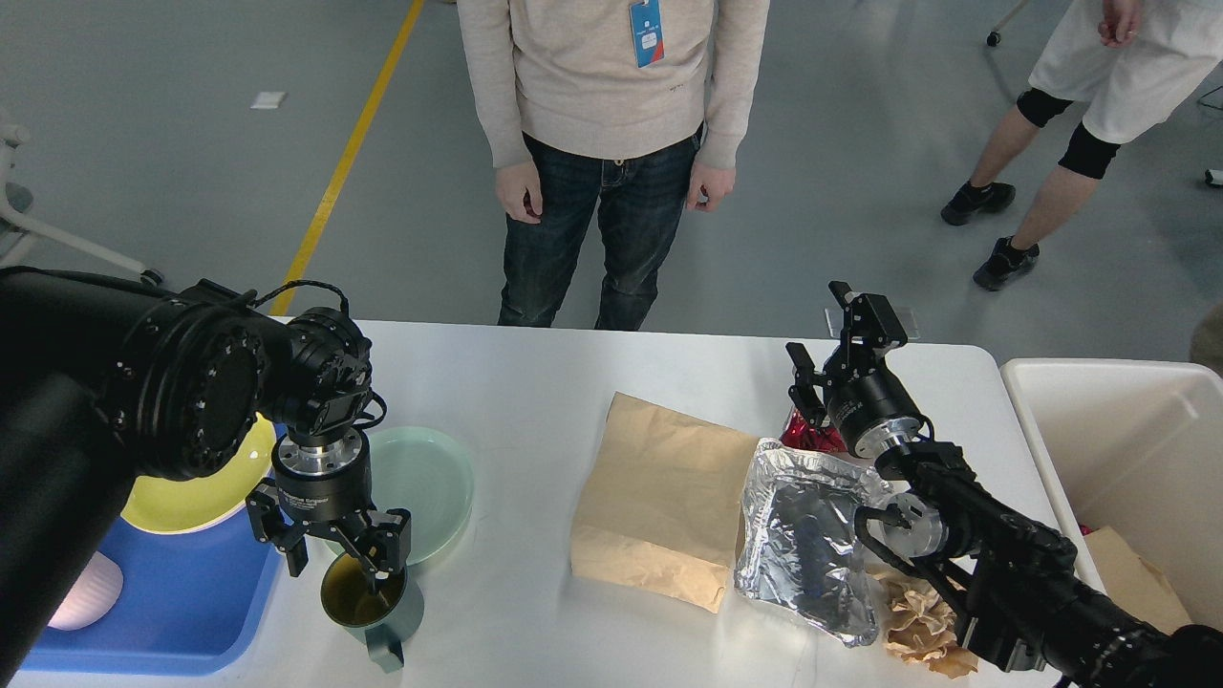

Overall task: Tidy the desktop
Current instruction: 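Grasp the dark mug by its rim with the left gripper, then lift the mug and place it in the blue tray, release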

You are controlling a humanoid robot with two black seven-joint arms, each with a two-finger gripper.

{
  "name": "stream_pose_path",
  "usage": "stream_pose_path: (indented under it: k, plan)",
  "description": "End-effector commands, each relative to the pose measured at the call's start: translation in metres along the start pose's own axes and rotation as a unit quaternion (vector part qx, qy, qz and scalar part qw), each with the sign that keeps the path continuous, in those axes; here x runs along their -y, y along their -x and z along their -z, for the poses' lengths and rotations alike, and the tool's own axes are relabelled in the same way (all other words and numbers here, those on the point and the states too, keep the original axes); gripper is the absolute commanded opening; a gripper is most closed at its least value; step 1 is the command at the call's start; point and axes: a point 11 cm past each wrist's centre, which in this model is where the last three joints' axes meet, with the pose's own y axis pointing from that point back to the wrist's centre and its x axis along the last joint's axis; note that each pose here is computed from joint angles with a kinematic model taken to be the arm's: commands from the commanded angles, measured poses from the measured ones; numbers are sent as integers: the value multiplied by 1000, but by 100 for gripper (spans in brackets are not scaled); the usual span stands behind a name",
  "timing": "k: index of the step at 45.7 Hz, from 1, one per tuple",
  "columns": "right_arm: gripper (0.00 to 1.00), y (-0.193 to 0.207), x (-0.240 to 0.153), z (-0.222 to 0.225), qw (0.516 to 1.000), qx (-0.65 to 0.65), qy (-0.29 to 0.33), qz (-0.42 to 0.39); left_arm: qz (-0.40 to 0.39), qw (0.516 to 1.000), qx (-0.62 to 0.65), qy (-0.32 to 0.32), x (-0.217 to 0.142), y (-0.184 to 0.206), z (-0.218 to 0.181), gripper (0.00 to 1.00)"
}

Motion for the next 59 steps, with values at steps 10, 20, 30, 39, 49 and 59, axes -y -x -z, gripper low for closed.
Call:
stream_pose_path:
  k: [10, 20, 30, 39, 49, 59]
  plan:
    - [100, 0, 0, 0, 1000, -1, 0, 0, 0, 1000, 1, 2, 13, -3, 0, 54]
    - [100, 0, 0, 0, 1000, 0, 0, 0, 3, 1000, 2, 4, 22, -2, 0, 43]
    - [100, 0, 0, 0, 1000, -1, 0, 0, 7, 1000, 1, 6, 26, -1, 0, 25]
    - [100, 0, 0, 0, 1000, 0, 0, 0, 7, 1000, 0, 7, 26, -1, 0, 1]
    - [100, 0, 0, 0, 1000, -1, 0, 0, -1, 1000, -1, 14, 19, -4, -3, 0]
    - [100, 0, 0, 0, 1000, 0, 0, 0, -48, 999, 3, 18, -25, -21, -7, 0]
